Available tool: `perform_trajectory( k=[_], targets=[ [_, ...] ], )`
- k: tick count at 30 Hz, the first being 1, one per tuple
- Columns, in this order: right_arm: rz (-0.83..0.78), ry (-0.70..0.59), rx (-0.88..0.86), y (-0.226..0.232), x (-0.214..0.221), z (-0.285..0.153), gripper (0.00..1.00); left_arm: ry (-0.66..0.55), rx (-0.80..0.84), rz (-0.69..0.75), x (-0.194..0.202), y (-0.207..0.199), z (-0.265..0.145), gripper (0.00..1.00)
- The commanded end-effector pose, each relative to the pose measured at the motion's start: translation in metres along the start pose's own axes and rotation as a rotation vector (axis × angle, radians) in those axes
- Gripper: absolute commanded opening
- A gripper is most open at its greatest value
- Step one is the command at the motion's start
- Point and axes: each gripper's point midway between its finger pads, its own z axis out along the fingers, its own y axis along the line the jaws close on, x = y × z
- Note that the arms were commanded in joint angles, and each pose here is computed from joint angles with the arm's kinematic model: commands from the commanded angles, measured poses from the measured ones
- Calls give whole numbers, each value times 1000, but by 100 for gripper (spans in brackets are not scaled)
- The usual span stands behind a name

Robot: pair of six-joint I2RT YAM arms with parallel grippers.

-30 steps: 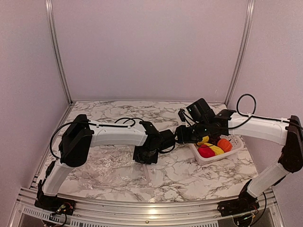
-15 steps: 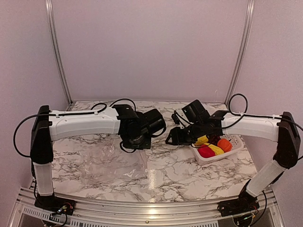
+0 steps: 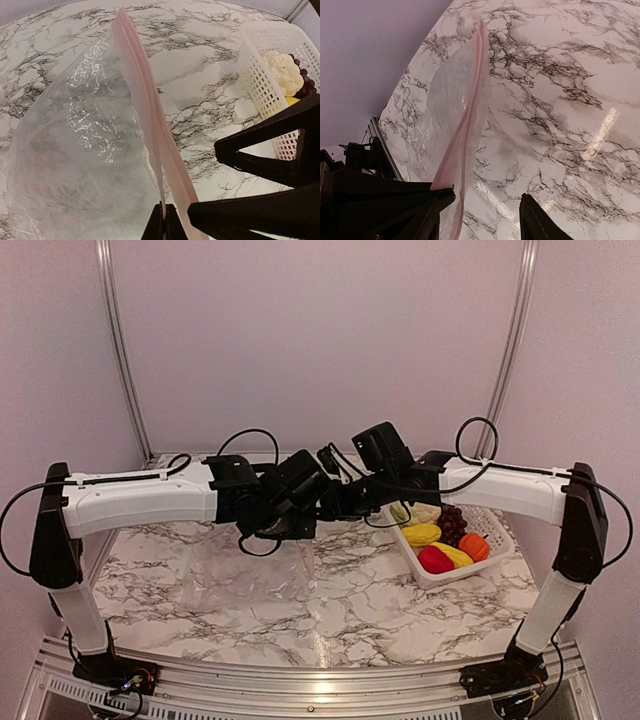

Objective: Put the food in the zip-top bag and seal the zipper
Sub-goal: Pass from the left arm to the right

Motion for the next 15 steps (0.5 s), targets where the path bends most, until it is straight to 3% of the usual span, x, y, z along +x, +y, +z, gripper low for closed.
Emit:
perform_trajectory(
  k=[1, 9, 15],
  targets=[
    [-76, -65, -101, 30, -17, -16, 52, -55, 26, -5, -10, 0, -11, 0],
    [-51, 45, -44, 7, 7, 5, 49, -106, 90, -31, -25, -11, -20, 0],
    [-11, 57, -4, -5, 10, 13, 30, -108, 106, -39, -26, -11, -25, 0]
  ],
)
